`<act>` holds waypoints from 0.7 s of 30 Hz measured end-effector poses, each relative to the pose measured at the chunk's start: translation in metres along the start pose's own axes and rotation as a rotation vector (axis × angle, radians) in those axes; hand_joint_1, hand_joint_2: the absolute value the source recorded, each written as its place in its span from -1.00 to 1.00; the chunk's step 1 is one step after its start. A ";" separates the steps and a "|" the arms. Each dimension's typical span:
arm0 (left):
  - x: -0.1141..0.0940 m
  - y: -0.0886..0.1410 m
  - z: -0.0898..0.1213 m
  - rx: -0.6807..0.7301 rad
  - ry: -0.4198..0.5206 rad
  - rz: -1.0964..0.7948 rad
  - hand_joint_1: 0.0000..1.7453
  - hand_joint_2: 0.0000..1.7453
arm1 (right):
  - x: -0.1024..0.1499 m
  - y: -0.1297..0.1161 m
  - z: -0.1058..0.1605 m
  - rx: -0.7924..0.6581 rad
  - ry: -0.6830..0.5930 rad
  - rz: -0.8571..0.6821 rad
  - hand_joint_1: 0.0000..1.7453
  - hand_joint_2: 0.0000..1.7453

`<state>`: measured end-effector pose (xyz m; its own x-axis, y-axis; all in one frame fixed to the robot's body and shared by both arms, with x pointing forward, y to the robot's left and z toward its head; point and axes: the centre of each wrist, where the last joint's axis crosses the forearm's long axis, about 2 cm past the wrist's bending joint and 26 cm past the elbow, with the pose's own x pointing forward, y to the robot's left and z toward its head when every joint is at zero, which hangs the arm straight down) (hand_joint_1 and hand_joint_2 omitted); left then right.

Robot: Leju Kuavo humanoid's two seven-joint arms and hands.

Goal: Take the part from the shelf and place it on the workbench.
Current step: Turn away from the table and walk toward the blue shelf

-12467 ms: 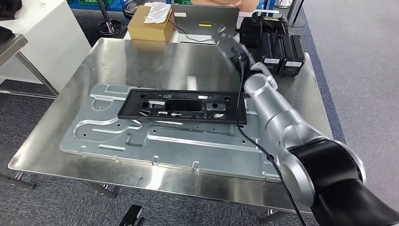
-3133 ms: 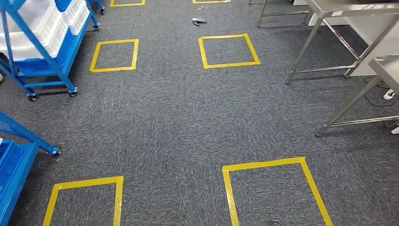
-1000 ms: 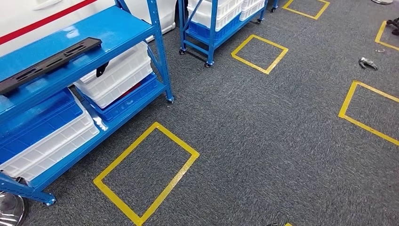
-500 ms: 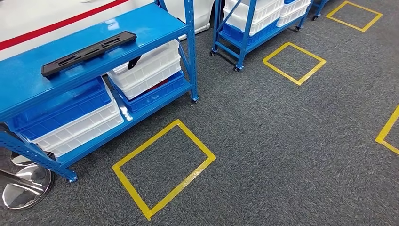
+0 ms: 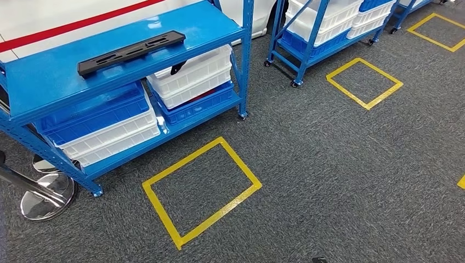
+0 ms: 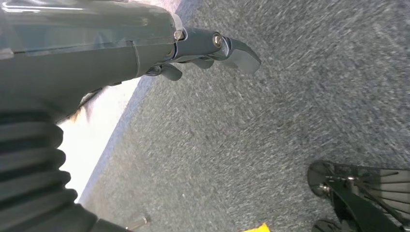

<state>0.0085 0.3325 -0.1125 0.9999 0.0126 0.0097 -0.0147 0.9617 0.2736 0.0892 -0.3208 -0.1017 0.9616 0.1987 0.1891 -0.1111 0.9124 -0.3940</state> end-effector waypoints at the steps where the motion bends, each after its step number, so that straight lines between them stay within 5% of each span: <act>1: 0.000 0.000 0.000 -0.004 -0.005 0.001 -1.00 -1.00 | -0.002 0.001 0.000 0.009 0.001 -0.006 -1.00 -1.00; 17: 0.042 0.005 0.004 -0.026 -0.202 0.032 -1.00 -1.00 | -0.079 0.020 0.013 0.159 0.119 -0.051 -1.00 -1.00; 21: 0.021 -0.004 0.004 -0.072 -0.185 0.031 -1.00 -1.00 | -0.073 0.020 0.013 0.191 0.080 -0.090 -1.00 -1.00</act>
<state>0.0297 0.3279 -0.1094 0.9808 -0.0017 0.1950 -0.0382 0.9789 0.2006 0.0139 -0.3122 -0.1122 0.9858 0.0917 0.1403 -0.0625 0.9778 -0.1999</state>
